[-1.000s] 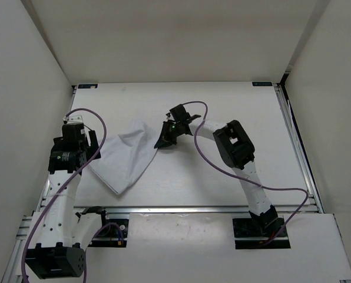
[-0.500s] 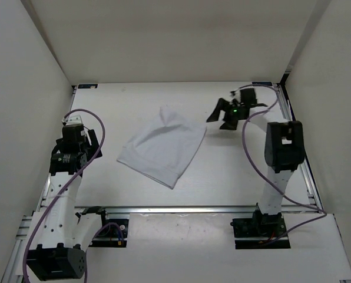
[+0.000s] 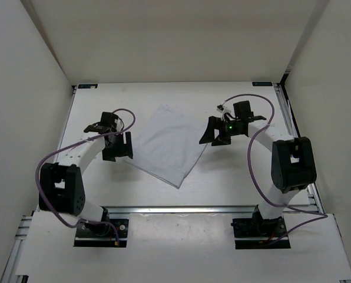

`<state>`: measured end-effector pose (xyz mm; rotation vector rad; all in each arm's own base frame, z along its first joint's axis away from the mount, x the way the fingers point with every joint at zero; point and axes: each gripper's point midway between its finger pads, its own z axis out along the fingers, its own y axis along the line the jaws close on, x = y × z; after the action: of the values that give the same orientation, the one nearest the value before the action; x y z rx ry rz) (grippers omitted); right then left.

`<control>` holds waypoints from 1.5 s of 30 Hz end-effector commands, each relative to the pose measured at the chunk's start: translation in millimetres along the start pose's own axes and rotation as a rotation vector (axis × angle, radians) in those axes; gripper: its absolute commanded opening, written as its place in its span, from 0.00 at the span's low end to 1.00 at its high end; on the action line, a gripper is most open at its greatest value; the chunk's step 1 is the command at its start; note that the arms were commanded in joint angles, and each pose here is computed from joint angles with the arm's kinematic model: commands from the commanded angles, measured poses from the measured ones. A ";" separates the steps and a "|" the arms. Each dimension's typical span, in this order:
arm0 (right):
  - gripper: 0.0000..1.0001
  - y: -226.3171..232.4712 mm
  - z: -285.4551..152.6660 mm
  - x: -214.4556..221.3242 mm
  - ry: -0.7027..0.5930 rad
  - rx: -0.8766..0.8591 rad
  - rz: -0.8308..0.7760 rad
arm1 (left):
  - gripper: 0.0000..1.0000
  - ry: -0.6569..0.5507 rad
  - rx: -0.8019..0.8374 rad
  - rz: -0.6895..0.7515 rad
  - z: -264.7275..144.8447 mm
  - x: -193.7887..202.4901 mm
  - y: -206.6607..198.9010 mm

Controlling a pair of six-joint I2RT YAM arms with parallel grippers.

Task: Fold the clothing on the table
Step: Flatten the skirt out

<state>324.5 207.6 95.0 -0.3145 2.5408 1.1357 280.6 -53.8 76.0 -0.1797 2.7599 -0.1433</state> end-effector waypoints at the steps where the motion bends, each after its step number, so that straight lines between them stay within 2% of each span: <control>1: 1.00 -0.4 -17.2 -12.7 -0.047 -0.053 -0.049 | 0.87 -0.055 0.117 0.029 -1.8 -27.1 -28.9; 3: 0.99 -3.2 -20.7 -14.4 -0.067 -0.054 -0.033 | 0.86 -0.025 0.139 0.014 11.2 -29.3 -32.8; 10: 0.99 -2.1 -35.1 -16.1 -0.100 -0.035 -0.062 | 0.84 -0.047 0.138 0.032 40.3 -63.0 -42.0; 12: 0.99 -3.8 -38.8 -19.4 -0.116 -0.033 -0.062 | 0.82 -0.015 0.146 0.031 49.7 -58.3 -43.7; 14: 0.99 -7.3 -44.3 -22.6 -0.131 -0.027 -0.042 | 0.70 0.010 0.156 0.039 61.8 -51.4 -49.4; 21: 1.00 -19.0 -57.4 -19.3 -0.154 0.004 -0.014 | 0.66 0.075 0.155 0.035 85.1 -18.7 -50.9; 22: 0.99 -20.6 -60.3 -22.1 -0.165 0.006 -0.009 | 0.61 0.078 0.160 0.027 86.2 -17.2 -51.2; 23: 0.99 -21.0 -61.8 -23.2 -0.172 0.005 -0.014 | 0.51 0.094 0.159 0.018 87.0 -10.5 -49.5; 24: 0.99 -20.6 -61.2 -20.7 -0.167 0.004 -0.006 | 0.33 0.091 0.175 0.004 85.2 -10.9 -50.8; 25: 0.99 -23.0 -64.2 -22.7 -0.177 0.005 -0.004 | 0.20 0.095 0.185 -0.008 84.5 -10.0 -51.4; 26: 0.99 -23.9 -63.3 -22.5 -0.175 0.005 0.001 | 0.00 0.110 0.195 -0.034 83.2 -4.8 -51.9; 32: 0.99 -30.5 -54.3 -15.0 -0.136 0.032 -0.012 | 0.00 0.052 0.293 -0.185 57.9 5.7 -74.6; 34: 0.99 -37.0 -56.2 -12.7 -0.138 0.046 0.018 | 0.00 0.043 0.341 -0.229 43.8 23.2 -92.2; 38: 1.00 -52.6 -64.7 -22.3 -0.169 0.034 0.109 | 0.16 -0.005 0.471 -0.263 21.1 33.1 -134.5; 40: 1.00 -63.5 -71.5 -27.3 -0.183 0.054 0.127 | 0.36 -0.027 0.477 -0.252 12.8 27.4 -137.3; 41: 0.99 -65.8 -73.3 -27.1 -0.176 0.062 0.143 | 0.62 -0.052 0.475 -0.238 8.8 19.1 -135.0; 42: 0.99 -68.0 -75.2 -21.6 -0.166 0.069 0.169 | 0.98 -0.063 0.469 -0.221 7.5 15.8 -132.0; 45: 0.99 -55.5 -74.7 3.1 -0.117 0.032 0.187 | 0.98 -0.153 0.468 -0.191 -4.3 -6.1 -120.0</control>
<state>345.7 106.3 97.1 0.0158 2.4951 1.0767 271.6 -178.6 63.0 -0.3496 2.6144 -0.7706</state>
